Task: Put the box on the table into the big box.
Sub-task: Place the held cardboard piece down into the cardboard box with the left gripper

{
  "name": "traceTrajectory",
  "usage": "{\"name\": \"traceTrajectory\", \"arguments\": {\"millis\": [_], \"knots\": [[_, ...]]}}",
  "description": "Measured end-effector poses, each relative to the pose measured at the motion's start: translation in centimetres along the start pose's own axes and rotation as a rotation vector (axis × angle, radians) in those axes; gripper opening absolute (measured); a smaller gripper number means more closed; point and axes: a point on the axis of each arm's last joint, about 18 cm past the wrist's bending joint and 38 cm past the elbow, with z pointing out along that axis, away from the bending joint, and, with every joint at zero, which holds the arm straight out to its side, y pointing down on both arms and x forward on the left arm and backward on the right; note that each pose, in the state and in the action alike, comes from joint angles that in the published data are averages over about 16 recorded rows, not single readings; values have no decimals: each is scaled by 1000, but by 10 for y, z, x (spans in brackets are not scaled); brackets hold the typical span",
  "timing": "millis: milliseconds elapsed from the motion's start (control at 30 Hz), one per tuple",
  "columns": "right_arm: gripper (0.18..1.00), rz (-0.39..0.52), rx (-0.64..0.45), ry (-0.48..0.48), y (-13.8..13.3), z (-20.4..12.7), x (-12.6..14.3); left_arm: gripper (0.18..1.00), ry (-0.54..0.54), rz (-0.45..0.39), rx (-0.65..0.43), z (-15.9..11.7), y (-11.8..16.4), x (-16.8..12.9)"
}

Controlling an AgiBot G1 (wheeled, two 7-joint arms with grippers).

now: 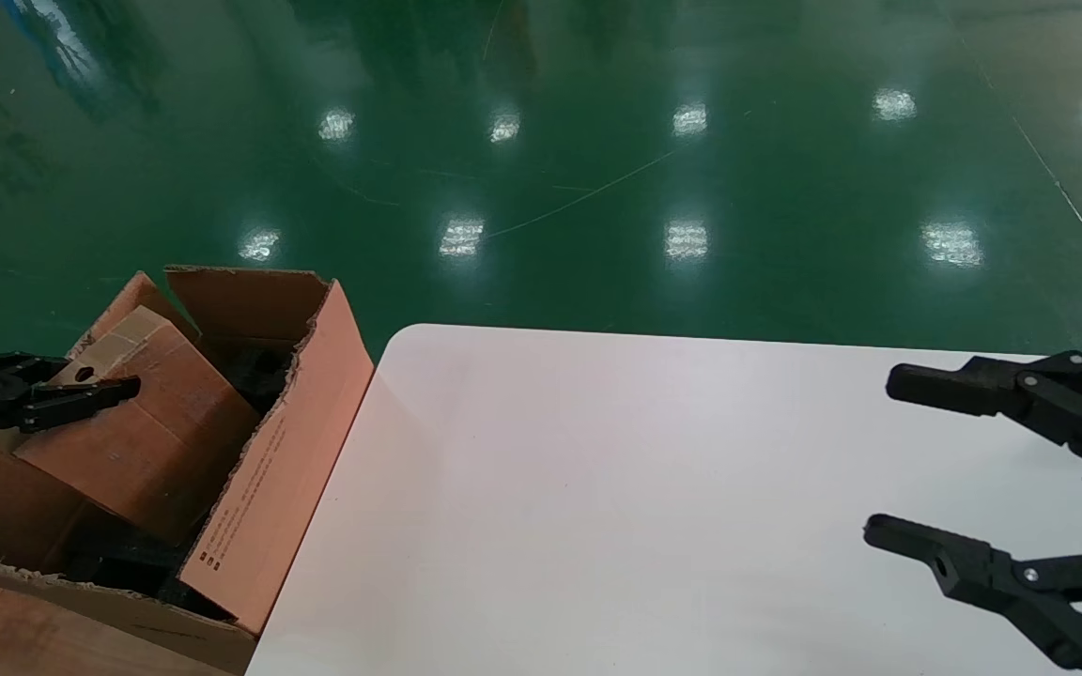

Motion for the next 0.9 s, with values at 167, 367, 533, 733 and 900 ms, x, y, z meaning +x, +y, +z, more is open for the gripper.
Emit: {"name": "traceTrajectory", "arguments": {"millis": [167, 367, 533, 733, 900], "knots": [[679, 0, 0, 0, 0, 0, 0, 388, -10, 6, 3, 7, -5, 1], [800, 0, 0, 0, 0, 0, 0, 388, -30, 13, 11, 14, -12, 1], [890, 0, 0, 0, 0, 0, 0, 388, -59, 16, 14, 16, -15, -1], [955, 0, 0, 0, 0, 0, 0, 387, -120, 9, 10, 14, -14, -9], [987, 0, 0, 0, 0, 0, 0, 387, -178, -2, -3, 10, -9, -17]]}}
